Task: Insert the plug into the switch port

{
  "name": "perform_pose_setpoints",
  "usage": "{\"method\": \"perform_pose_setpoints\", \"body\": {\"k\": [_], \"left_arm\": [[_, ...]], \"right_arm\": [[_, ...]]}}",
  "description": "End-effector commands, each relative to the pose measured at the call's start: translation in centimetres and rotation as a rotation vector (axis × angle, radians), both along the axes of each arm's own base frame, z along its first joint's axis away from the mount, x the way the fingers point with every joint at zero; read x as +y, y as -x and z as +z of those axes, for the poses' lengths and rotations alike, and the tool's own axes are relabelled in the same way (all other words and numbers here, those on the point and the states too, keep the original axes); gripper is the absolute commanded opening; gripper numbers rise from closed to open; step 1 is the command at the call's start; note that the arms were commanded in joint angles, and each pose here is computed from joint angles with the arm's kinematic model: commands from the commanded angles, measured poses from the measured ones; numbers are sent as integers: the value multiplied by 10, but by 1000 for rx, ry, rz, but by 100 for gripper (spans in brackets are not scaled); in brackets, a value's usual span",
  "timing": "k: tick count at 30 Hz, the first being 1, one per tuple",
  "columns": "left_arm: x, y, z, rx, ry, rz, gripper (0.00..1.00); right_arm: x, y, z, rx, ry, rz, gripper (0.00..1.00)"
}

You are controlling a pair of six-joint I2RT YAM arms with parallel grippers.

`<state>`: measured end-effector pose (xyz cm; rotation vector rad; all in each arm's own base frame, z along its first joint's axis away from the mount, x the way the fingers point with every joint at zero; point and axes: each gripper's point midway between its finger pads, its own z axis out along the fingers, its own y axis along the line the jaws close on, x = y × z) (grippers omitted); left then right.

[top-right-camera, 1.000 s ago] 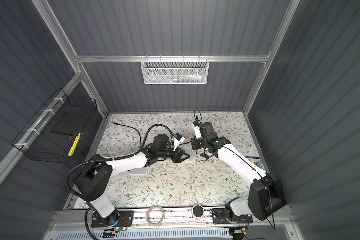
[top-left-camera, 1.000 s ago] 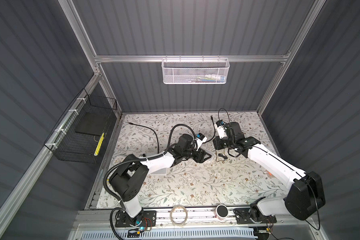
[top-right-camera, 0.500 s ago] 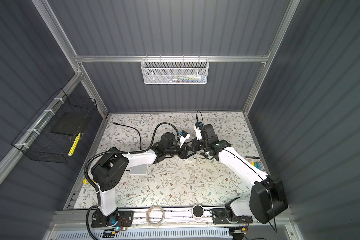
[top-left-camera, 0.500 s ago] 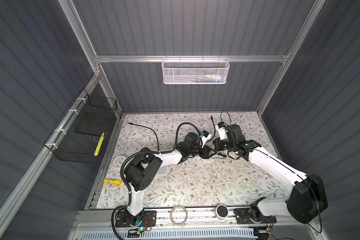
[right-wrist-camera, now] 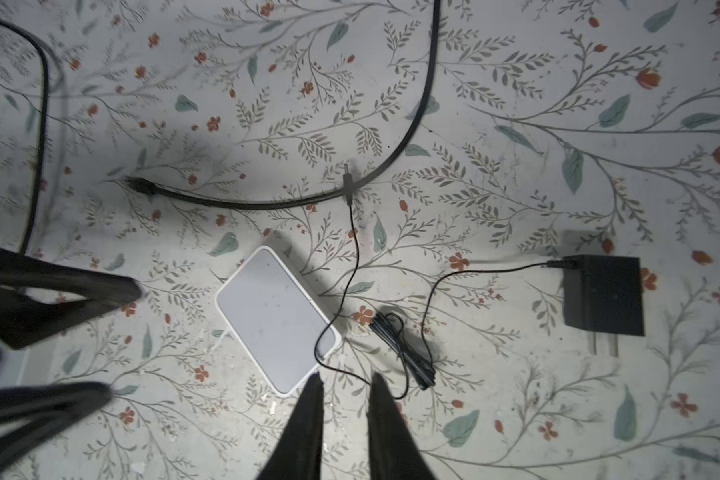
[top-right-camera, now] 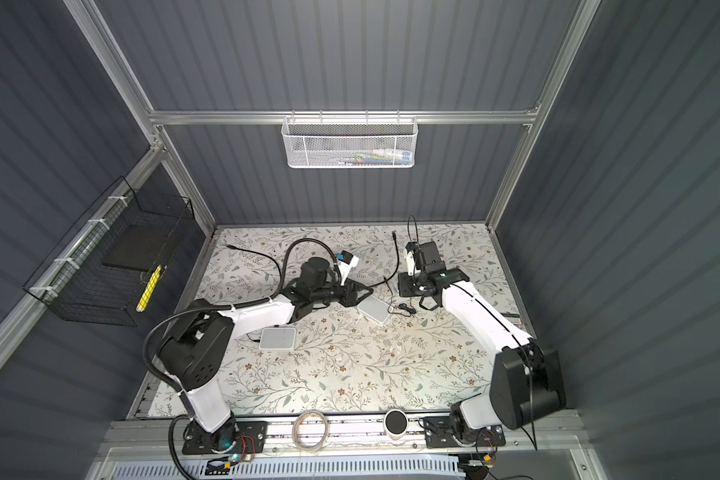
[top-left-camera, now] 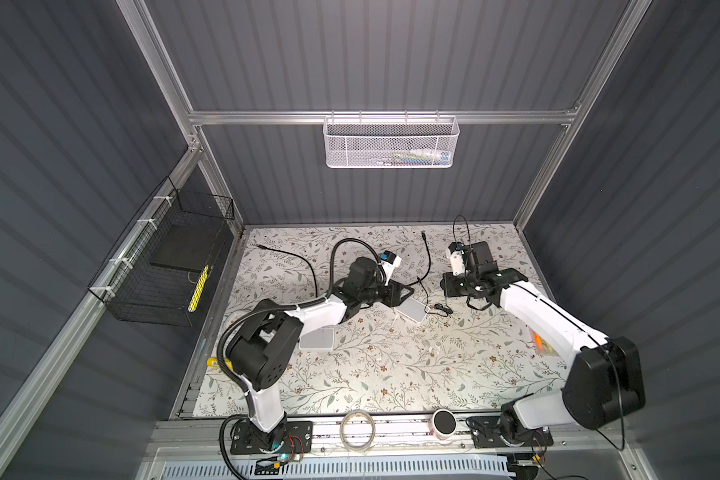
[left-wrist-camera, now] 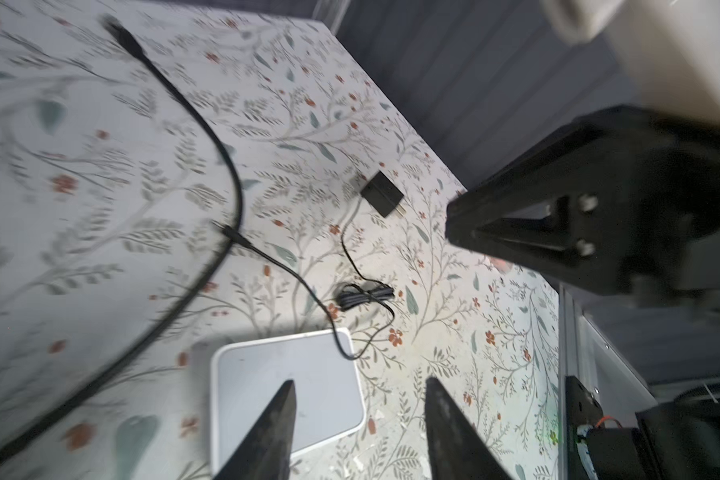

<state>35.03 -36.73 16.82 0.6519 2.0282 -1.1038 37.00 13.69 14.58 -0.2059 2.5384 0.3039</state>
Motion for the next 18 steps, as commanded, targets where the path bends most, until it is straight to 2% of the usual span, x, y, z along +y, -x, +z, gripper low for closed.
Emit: {"method": "perform_pose_setpoints", "body": {"k": [1,7,18], "left_arm": [[23,-4,13,-32,-27,54,50],[45,1,18,-22,-26,87,50],[93,-3,29,-17,-11,163,50]], "right_arm": [[5,3,-27,141,37,31,26],[22,-16,-57,207,16,34,32],[25,-31,-96,311,64,9,32]]}}
